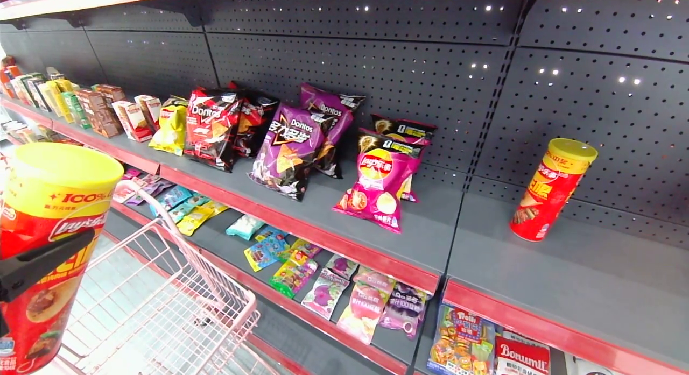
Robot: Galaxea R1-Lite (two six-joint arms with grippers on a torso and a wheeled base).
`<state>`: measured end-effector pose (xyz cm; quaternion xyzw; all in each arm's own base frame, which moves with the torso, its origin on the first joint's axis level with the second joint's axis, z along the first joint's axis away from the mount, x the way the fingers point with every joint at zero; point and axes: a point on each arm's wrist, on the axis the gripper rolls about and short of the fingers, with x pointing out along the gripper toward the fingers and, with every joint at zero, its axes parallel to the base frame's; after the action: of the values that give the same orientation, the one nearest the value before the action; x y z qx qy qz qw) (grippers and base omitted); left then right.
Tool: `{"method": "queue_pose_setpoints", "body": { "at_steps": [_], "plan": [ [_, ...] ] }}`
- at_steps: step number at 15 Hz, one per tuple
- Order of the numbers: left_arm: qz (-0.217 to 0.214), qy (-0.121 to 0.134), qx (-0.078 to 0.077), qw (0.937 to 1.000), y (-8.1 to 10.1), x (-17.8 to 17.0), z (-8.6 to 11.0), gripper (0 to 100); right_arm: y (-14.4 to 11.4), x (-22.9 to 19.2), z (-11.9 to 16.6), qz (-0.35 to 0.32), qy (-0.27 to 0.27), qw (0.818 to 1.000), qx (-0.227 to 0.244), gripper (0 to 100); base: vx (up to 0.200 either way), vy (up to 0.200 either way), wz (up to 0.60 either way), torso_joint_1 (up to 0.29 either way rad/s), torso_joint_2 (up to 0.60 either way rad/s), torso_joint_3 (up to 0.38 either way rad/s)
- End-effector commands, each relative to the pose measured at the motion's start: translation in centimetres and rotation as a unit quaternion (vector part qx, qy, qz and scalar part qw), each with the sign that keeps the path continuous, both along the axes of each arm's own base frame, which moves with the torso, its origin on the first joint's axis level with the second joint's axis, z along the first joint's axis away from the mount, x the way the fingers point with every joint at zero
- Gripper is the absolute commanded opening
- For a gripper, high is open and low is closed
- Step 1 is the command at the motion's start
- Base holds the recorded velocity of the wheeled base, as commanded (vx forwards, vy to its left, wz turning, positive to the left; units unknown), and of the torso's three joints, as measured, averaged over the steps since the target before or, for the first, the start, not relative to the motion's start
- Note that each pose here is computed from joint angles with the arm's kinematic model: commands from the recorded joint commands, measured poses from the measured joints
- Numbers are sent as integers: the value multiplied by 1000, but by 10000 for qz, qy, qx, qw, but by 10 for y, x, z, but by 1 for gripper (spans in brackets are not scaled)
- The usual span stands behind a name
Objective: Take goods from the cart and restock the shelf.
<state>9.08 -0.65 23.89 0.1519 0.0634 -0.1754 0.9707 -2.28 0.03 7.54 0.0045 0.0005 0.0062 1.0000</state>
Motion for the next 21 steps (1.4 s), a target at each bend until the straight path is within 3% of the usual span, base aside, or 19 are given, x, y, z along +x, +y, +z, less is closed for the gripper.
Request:
{"method": "queue_pose_setpoints", "body": {
  "at_steps": [1,5,10,11,13,14,15,16,17,20,21],
  "plan": [
    [0,11,1,10000,0,1,0,0,0,0,0,0,-4,10000,1,100,0,0,-600,2,2,2],
    [-69,19,1,10000,-1,0,-1,0,0,0,0,0,-4,10000,-6,100,0,0,-600,9,1,4],
    [-78,47,8,10000,-1,2,-1,0,0,0,0,7,-4,10000,-6,100,0,0,0,0,0,0],
    [-156,98,15,9998,-3,4,-2,0,0,0,0,0,-4,10000,-6,100,0,0,0,0,0,0],
    [-807,235,30,9965,-17,14,-5,0,0,0,0,15,3,10000,-22,100,0,0,0,0,0,0],
    [-1568,269,-66,9872,-37,26,-6,0,0,1,0,54,48,9999,-75,100,0,0,0,0,0,0],
    [-1881,305,-157,9816,-45,31,-6,0,0,1,0,54,41,10000,-68,100,0,0,0,0,0,0],
    [-2652,371,-526,9620,-76,48,-7,0,0,0,0,46,10,10000,-68,100,0,0,0,0,0,0],
    [-2924,388,-657,9532,-95,61,-12,0,0,0,0,46,10,10000,-68,100,0,0,0,0,0,0],
    [-3374,173,-805,9377,-136,87,-23,0,0,0,0,38,10,10000,-75,100,0,0,0,0,0,0],
    [-3426,185,-845,9355,-140,88,-25,0,0,0,0,38,10,10000,-75,100,0,0,0,0,0,0]
  ]
}}
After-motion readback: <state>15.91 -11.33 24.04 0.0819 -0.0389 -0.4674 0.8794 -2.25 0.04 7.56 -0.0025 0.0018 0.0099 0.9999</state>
